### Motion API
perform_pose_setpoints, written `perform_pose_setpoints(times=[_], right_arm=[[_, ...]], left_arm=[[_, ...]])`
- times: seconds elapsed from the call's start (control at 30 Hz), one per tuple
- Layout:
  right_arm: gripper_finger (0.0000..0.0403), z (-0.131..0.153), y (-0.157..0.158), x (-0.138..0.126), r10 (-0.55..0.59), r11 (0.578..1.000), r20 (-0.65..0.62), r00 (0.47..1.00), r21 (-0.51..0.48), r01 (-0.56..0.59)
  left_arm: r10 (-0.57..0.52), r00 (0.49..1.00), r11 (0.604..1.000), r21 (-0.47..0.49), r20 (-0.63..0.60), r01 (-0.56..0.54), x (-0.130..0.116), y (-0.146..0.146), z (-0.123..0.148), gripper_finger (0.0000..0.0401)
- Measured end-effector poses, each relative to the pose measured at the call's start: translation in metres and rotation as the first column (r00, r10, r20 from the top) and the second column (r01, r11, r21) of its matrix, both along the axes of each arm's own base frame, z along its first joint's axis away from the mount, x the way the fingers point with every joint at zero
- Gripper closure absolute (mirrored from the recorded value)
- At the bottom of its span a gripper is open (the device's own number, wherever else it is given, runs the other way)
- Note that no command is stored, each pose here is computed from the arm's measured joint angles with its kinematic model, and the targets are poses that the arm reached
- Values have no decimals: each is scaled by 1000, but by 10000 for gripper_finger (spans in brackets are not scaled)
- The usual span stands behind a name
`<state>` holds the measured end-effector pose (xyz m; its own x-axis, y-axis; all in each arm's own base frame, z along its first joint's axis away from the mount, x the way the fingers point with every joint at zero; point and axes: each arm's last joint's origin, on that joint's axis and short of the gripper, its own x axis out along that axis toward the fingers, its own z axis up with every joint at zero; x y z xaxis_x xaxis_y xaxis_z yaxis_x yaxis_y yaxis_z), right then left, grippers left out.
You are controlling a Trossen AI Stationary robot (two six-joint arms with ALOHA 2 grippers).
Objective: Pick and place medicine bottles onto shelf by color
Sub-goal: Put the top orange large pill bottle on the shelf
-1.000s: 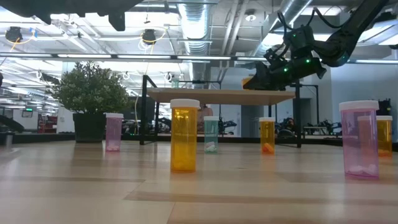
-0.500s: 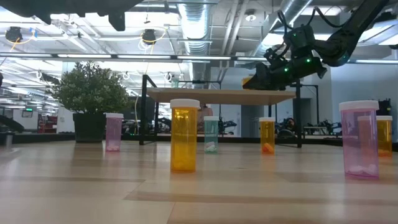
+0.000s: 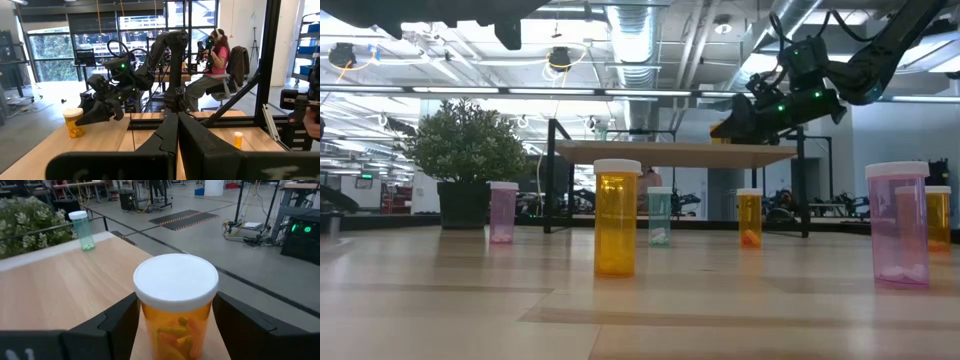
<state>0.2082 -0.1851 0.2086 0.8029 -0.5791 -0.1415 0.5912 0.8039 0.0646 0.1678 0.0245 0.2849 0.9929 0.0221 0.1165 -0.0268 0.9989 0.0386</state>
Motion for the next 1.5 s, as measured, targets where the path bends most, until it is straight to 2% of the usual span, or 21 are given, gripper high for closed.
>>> perform_pose_setpoints(times=[0.47, 1.0, 1.5], right_arm=[[132, 1, 1, 1, 53, 995, 61, 997, 84, -58], [132, 4, -8, -7, 28, 957, 222, 975, 275, -90], [132, 7, -10, -9, 13, 941, 289, 957, 321, -109]], left_arm=[[0, 1000, 1000, 0, 0, 0, 0, 0, 0, 401], [0, 1000, 1000, -3, 0, 0, 0, 0, 0, 401], [-1, 1000, 1000, -3, 0, 1, 0, 0, 0, 401]])
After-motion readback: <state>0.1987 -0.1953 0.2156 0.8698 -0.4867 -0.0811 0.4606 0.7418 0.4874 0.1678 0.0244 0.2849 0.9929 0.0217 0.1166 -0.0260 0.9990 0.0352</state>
